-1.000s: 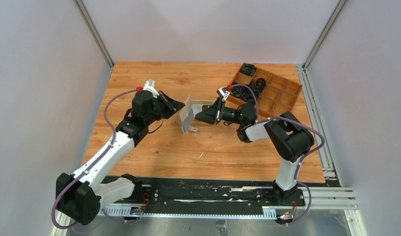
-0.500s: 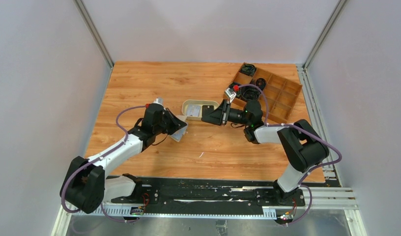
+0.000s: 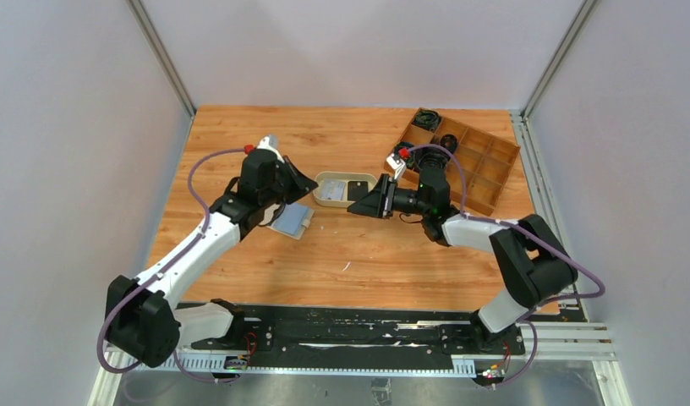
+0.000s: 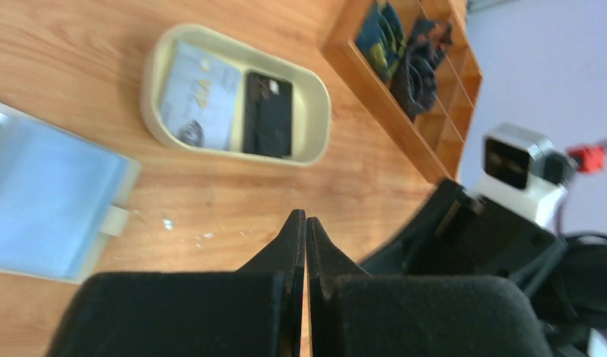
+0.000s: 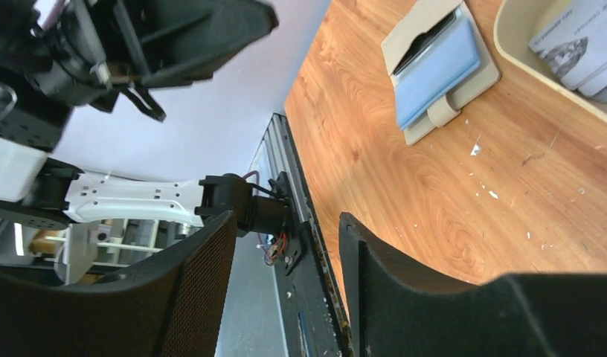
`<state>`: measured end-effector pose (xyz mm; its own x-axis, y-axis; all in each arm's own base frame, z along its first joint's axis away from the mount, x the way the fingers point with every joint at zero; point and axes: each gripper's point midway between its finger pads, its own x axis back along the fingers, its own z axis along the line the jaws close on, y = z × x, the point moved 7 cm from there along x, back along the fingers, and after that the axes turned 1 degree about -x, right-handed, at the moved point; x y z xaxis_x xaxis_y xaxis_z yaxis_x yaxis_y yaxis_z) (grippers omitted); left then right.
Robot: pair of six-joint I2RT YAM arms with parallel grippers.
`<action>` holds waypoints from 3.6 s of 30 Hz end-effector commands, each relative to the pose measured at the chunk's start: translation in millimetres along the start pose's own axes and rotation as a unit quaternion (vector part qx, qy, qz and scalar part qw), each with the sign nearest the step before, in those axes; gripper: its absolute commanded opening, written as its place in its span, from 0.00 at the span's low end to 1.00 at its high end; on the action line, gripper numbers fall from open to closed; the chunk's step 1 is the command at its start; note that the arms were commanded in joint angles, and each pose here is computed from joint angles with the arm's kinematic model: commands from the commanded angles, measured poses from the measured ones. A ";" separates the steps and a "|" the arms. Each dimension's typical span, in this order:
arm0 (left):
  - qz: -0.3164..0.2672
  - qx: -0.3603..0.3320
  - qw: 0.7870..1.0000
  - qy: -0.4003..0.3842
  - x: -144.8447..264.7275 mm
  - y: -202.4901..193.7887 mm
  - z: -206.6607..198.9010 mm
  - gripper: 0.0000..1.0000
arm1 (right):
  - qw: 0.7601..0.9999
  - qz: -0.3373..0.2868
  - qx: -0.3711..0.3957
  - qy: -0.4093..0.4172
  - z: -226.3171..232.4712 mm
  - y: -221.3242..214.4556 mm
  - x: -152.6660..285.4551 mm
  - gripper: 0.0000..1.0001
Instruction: Take the credit cards out of the card holder
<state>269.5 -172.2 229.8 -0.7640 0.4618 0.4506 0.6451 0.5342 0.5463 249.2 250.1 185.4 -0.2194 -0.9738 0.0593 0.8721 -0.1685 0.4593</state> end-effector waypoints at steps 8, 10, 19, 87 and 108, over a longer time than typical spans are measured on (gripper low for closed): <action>0.061 0.035 0.967 0.247 -3.0 45.6 142.6 0.39 | 0.995 0.027 0.083 -0.054 14.9 4.2 12.8 0.64; 0.088 0.030 0.961 0.262 -13.3 43.0 154.7 0.44 | 0.994 0.034 0.083 -0.055 15.6 3.3 13.7 0.64; 0.105 0.006 0.919 0.381 -20.4 44.0 200.7 0.63 | 0.994 0.055 0.083 -0.054 18.6 -3.2 19.1 0.66; 0.072 0.154 0.964 0.203 -27.4 -104.8 176.3 0.61 | 0.991 0.032 -0.034 -0.123 -60.4 -25.1 2.2 0.65; -0.041 0.247 0.955 0.162 -36.5 -100.7 185.5 0.60 | 0.993 0.018 -0.042 -0.111 -61.4 -25.9 1.1 0.65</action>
<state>253.3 -120.3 67.0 -0.8036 0.2671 0.5318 0.4459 0.8621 0.2408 254.2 245.4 123.9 -0.2582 -0.9270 0.2721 0.9140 -0.1432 0.3795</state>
